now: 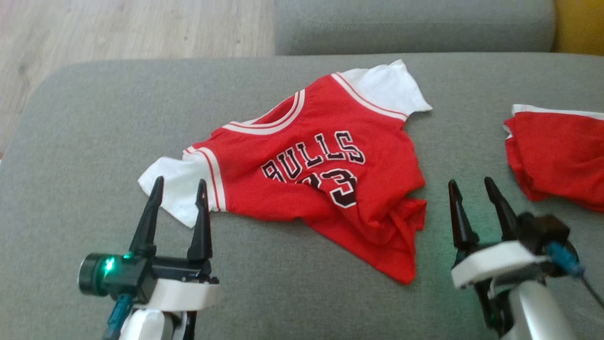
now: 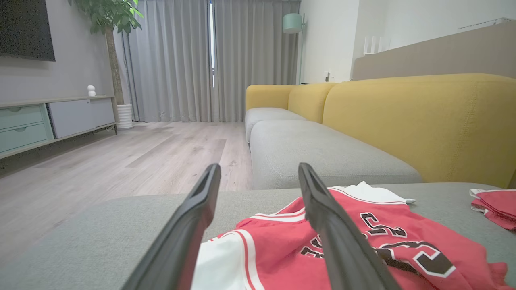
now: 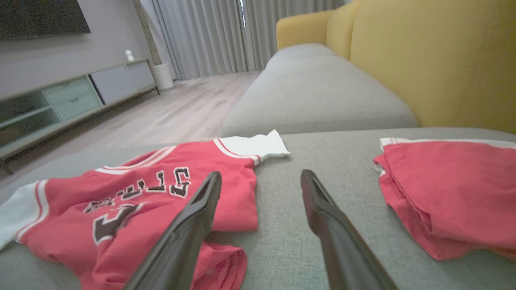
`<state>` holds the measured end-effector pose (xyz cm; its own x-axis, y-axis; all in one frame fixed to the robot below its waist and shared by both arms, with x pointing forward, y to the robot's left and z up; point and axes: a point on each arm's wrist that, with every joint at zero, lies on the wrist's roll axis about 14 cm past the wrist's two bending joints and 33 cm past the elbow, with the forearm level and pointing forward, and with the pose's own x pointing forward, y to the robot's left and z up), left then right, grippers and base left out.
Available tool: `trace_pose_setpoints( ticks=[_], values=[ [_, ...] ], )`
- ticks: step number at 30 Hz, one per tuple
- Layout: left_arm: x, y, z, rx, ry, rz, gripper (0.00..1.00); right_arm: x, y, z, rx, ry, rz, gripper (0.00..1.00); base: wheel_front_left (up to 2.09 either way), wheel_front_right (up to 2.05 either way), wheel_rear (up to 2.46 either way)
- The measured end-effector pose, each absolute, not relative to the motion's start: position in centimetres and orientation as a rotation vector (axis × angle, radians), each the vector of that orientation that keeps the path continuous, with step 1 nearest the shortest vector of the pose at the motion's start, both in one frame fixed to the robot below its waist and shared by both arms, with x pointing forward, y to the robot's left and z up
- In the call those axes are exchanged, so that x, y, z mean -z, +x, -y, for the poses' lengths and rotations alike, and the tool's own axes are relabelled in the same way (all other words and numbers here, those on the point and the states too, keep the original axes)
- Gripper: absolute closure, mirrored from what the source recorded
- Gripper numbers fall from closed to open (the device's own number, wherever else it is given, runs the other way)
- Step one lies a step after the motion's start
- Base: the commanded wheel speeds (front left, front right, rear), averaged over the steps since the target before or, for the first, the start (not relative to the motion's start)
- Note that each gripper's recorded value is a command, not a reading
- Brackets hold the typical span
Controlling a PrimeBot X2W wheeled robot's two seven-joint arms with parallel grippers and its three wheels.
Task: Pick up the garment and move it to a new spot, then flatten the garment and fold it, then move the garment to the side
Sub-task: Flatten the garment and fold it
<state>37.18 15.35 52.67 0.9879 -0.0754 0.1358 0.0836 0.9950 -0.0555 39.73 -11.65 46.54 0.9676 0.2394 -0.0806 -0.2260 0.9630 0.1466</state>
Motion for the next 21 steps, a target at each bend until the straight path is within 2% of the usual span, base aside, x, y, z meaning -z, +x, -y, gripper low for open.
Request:
trace_pose_setpoints(
  ticks=[6,12,14,15,16,21],
  values=[
    [-51.9,38.2,-15.4,0.084,-0.072,0.111,0.00,-42.8,43.3,10.6,-0.249,0.130,-0.307,0.00,0.00,0.00,0.00],
    [-50.4,38.4,-16.3,0.060,-0.074,0.067,0.00,-38.1,43.8,8.4,-0.298,0.128,-0.508,0.00,0.00,0.00,0.00],
    [-50.2,38.4,-16.5,0.053,-0.075,0.059,0.00,-37.6,43.8,8.1,-0.305,0.123,-0.532,0.00,0.00,0.00,0.00],
    [-50.0,38.4,-16.6,0.048,-0.076,0.054,0.00,-37.2,44.0,7.8,-0.312,0.121,-0.547,0.28,0.00,0.00,0.00],
    [-49.9,38.4,-16.7,0.043,-0.076,0.051,0.00,-37.1,44.2,7.4,-0.322,0.114,-0.551,1.00,0.00,0.00,0.00],
    [-50.2,38.6,-17.2,0.034,-0.073,0.058,0.00,-38.0,46.4,7.4,-0.346,0.018,-0.505,1.00,0.00,0.00,0.00]
  ],
)
